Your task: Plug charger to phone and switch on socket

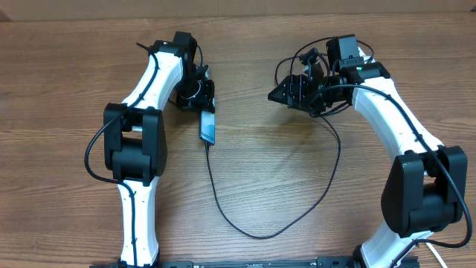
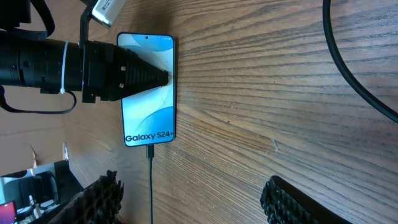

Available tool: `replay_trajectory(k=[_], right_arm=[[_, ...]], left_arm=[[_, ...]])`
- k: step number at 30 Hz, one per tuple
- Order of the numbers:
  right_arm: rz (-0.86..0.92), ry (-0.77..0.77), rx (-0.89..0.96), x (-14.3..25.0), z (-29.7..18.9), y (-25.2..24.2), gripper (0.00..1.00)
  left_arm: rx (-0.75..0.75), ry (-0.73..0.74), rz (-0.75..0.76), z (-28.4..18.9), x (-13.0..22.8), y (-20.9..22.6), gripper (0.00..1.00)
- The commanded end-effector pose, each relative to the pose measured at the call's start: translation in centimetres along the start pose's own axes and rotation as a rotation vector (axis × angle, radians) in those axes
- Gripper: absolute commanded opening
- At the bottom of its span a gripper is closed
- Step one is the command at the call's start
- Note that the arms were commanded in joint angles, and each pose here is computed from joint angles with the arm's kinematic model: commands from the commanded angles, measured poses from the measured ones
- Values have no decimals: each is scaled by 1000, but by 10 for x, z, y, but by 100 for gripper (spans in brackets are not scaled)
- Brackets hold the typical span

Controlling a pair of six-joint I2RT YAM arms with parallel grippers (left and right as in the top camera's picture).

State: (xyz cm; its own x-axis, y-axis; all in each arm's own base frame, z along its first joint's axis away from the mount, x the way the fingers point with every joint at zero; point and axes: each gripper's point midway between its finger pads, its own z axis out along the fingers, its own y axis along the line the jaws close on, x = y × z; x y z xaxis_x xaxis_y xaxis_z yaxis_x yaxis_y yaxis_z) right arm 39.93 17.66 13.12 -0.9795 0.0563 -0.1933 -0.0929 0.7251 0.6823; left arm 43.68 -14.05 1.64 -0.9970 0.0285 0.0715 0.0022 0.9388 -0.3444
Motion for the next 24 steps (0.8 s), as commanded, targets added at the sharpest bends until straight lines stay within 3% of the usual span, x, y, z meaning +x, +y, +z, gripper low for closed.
replay_trajectory(k=[1,5,7,9,15,21,23,24], right_arm=[[-29,-22,-1,-6,-5,8,73],[-29,-22,-1,-6,-5,8,73],[-28,-22,-1,-6,-5,7,73],[-29,-21,-1,-5,-5,7,73],[-18,-15,20,-3,-5,3,73],[-22,-6,23,-1,-2,5,73],[-36,3,21,2,2,10,70],[-53,12,23,6,7,16,63]], left_arm=[[-1,-15,3,-6,-3,-2,4],[-2,-13,3,-6,-2,-1,5],[-2,-12,2,-5,-2,-1,15],[-2,-12,2,-5,-2,-1,19],[-2,-13,2,-6,-2,-1,11],[2,-5,-4,-6,0,-2,18],[8,-1,-6,-6,1,-3,10],[13,0,-12,-6,1,-4,4]])
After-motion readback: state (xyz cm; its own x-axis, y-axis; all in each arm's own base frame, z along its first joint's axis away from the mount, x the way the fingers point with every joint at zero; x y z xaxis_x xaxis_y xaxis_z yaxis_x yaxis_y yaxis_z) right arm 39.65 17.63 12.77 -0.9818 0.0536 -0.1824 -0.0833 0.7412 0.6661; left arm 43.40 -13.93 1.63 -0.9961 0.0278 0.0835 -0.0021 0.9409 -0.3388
